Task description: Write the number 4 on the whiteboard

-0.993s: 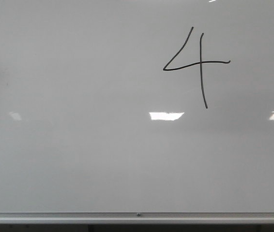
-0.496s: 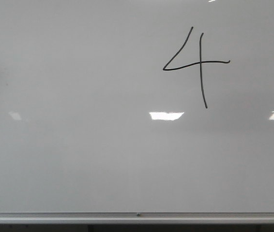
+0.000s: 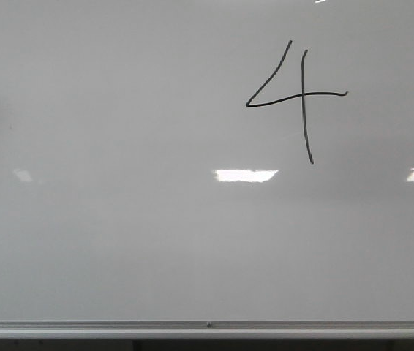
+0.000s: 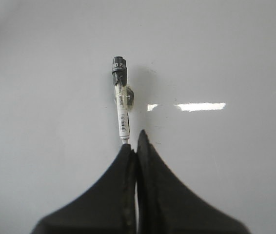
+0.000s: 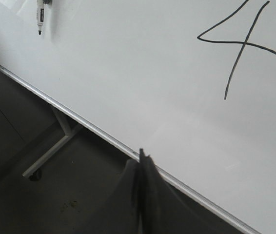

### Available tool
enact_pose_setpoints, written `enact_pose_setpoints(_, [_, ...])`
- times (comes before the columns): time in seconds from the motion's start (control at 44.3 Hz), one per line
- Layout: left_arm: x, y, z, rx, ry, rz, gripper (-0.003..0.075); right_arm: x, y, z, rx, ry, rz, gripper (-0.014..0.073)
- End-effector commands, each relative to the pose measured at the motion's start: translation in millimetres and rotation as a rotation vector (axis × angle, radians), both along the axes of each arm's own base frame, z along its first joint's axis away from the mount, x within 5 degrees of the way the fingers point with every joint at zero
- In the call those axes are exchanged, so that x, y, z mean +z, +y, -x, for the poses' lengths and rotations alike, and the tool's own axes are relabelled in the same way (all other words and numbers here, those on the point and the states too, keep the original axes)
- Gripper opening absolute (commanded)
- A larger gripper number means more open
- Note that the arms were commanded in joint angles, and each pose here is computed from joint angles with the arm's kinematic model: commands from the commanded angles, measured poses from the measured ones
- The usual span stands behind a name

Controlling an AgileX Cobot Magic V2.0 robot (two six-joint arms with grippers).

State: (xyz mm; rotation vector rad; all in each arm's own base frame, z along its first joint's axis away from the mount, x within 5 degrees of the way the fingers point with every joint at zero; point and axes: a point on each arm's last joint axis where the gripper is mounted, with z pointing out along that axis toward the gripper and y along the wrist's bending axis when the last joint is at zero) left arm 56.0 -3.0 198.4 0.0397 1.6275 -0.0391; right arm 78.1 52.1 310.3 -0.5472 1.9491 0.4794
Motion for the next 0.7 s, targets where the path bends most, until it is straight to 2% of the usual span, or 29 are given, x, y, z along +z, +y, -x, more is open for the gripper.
enact_pose_setpoints(0.0, [6,0,1,-0.003,-0.090,0.017,-0.0020,12,-1,-2,-0.028,-0.051,-0.045,-0.0105])
enact_pose_setpoints(0.203, [6,0,1,-0.003,-0.090,0.017,-0.0020,13,-3,-3,-0.049,-0.086,-0.038,-0.0105])
enact_pose_setpoints(0.429, [6,0,1,-0.003,-0.090,0.017,-0.0020,11,-27,1,-0.328,-0.334,-0.057,-0.0105])
enact_pose_setpoints(0.542, [6,0,1,-0.003,-0.090,0.017,-0.0020,-3,-40,10,-0.481,-0.365,-0.059,-0.0105])
enact_pose_setpoints(0.677, [6,0,1,-0.003,-0.090,0.017,-0.0020,-27,-49,18,-0.586,-0.389,-0.046,-0.0105])
